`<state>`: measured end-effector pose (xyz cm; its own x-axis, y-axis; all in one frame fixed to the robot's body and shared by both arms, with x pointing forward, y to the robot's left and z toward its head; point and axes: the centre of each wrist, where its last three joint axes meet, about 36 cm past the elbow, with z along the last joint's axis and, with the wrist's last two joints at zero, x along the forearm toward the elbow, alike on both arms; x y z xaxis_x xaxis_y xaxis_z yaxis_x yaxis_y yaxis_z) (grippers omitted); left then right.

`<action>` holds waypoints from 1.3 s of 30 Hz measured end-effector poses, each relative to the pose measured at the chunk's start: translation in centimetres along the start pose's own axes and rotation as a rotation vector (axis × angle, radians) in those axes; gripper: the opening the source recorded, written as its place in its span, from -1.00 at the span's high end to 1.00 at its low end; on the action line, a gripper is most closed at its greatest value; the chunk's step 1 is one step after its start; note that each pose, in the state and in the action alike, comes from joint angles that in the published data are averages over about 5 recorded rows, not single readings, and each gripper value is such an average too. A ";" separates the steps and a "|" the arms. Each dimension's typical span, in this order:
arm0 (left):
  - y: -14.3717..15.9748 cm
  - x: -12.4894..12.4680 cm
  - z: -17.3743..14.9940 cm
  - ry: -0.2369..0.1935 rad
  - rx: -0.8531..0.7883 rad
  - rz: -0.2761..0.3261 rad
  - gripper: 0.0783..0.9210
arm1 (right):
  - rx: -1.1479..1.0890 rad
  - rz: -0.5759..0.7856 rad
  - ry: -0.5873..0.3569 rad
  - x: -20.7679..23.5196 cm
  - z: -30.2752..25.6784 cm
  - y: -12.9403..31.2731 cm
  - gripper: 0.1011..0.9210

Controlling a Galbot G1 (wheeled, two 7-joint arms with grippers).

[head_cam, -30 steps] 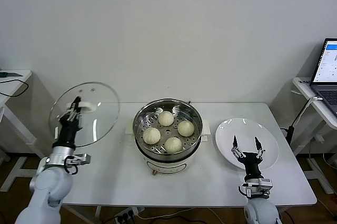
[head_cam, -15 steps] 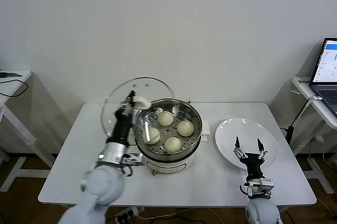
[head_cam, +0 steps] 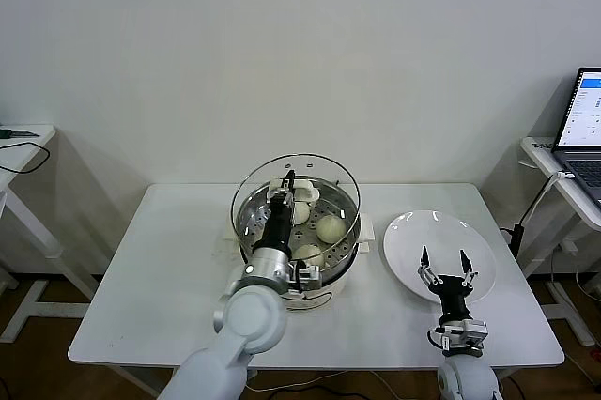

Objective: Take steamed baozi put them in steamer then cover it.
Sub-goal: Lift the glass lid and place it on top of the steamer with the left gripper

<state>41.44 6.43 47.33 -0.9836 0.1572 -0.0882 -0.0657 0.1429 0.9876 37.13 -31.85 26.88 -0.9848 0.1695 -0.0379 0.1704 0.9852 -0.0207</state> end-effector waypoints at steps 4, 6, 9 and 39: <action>-0.8 -0.5 -0.9 0.012 -0.023 0.028 0.73 | -0.001 0.000 -0.001 0.0 0.0 0.1 -0.76; -1.2 -0.7 -1.2 0.018 -0.035 0.041 0.73 | 0.000 0.000 -0.001 0.0 0.0 0.1 -0.76; -1.9 -0.9 -1.5 0.027 -0.052 0.060 0.73 | 0.000 0.001 -0.001 0.0 0.0 0.1 -0.76; -4.6 -1.4 -2.2 0.060 -0.128 0.116 0.73 | 0.004 0.003 -0.002 -0.1 0.2 0.0 -0.76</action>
<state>42.73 3.45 43.21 -0.9939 0.1060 0.0317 0.0321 0.0014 0.9995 37.29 -31.83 26.66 -0.9843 0.1722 -0.0399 0.1732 0.9846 -0.0242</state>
